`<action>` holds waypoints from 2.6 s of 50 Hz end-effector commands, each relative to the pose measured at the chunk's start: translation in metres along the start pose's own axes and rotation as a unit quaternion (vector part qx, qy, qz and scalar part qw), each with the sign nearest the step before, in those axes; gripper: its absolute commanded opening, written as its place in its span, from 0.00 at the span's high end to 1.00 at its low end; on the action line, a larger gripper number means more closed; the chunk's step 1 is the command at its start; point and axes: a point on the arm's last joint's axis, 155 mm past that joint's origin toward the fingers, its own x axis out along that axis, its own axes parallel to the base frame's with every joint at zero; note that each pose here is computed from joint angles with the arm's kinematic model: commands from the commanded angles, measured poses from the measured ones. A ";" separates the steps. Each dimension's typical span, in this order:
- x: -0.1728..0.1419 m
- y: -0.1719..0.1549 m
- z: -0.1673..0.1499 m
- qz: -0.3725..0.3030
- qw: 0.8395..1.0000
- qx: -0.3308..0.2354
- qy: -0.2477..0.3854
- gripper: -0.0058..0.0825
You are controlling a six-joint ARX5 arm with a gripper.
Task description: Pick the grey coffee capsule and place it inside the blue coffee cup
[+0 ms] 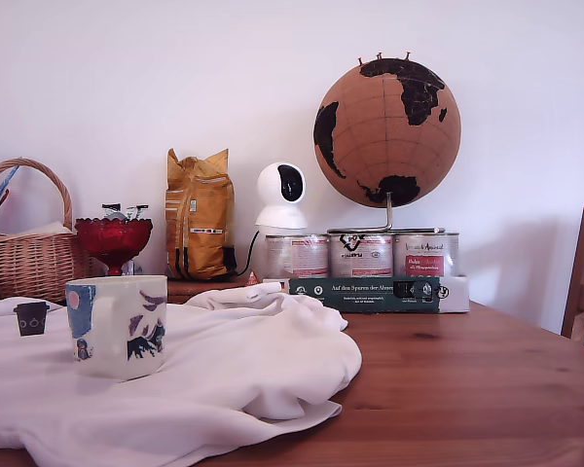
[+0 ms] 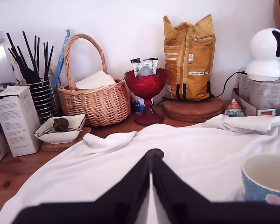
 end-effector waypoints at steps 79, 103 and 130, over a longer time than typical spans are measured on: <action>0.148 -0.032 0.020 -0.123 0.985 -0.035 0.113 0.26; 0.203 -0.019 -0.068 -0.104 0.981 0.001 0.166 0.26; 0.258 -0.003 -0.131 -0.083 0.975 0.008 0.204 0.27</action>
